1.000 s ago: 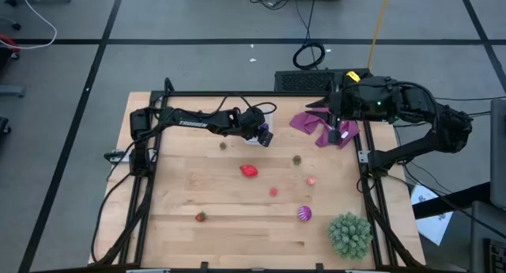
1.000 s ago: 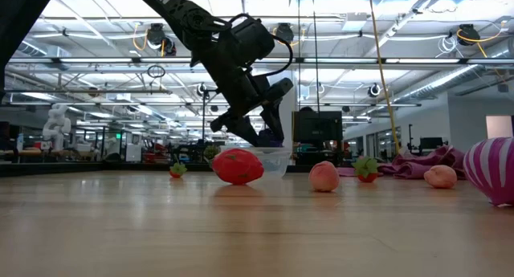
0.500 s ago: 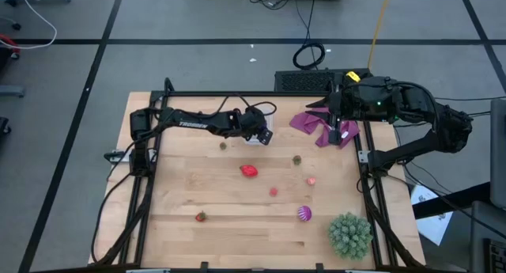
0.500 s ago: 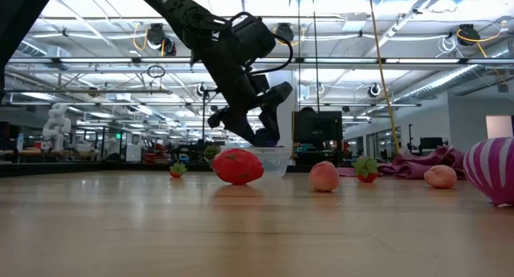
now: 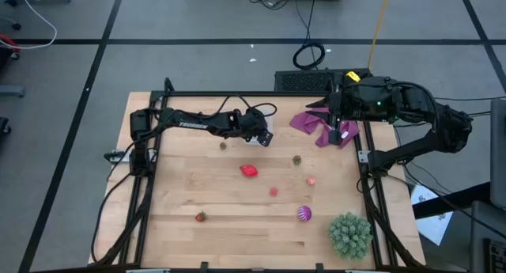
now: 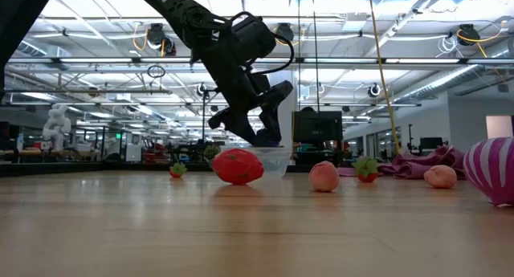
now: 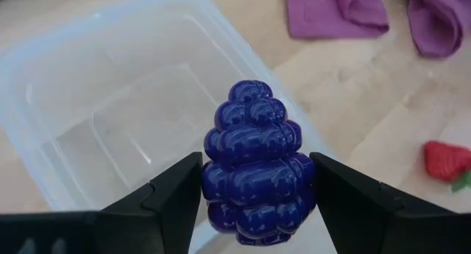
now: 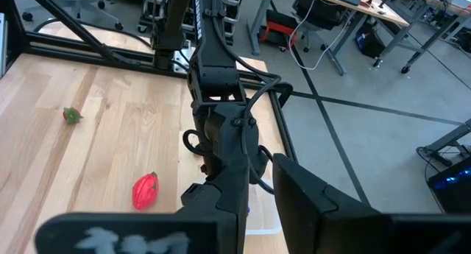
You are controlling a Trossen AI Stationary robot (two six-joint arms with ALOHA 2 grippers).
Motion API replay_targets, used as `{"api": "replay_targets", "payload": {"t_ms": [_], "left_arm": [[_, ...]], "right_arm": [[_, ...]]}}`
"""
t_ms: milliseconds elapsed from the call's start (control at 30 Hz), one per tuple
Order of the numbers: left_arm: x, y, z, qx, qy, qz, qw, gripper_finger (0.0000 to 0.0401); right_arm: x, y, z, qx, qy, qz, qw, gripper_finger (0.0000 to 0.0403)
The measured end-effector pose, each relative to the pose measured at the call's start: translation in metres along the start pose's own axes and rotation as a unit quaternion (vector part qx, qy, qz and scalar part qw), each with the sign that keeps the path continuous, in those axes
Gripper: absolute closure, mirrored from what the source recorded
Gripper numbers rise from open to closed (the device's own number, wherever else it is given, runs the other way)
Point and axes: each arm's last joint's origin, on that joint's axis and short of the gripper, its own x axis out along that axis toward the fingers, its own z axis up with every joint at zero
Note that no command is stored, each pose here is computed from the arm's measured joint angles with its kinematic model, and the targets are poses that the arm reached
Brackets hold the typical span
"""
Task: Pick and placing Produce into tupperware
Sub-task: Put the blue grapes into the transparent bin
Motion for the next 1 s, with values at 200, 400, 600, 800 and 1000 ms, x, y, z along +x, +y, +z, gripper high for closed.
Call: {"api": "replay_targets", "payload": {"t_ms": [200, 400, 600, 800, 1000], "left_arm": [[0.0000, 0.0034, -0.0041, -0.009, 0.025, 0.012, 1.000, 0.0160], [0.0000, 0.0037, -0.0056, -0.009, 0.037, 0.008, 0.999, 0.0160], [0.0001, 0.0037, -0.0055, -0.007, 0.037, 0.006, 0.999, 0.0160], [0.0000, 0.0036, -0.0055, -0.005, 0.037, 0.006, 0.999, 0.0160], [0.0001, 0.0035, -0.0054, -0.006, 0.037, 0.006, 0.999, 0.0160]], "right_arm": [[0.0000, 0.0000, 0.0000, 0.000, 0.000, 0.000, 1.000, 0.0346], [0.0000, 0.0000, 0.0000, 0.000, 0.000, 0.000, 1.000, 0.0346], [0.0000, 0.0000, 0.0000, 0.000, 0.000, 0.000, 1.000, 0.0346], [0.0000, 0.0000, 0.0000, 0.000, 0.000, 0.000, 1.000, 0.0346], [0.0000, 0.0000, 0.0000, 0.001, 0.000, 0.000, 1.000, 0.0346]]}}
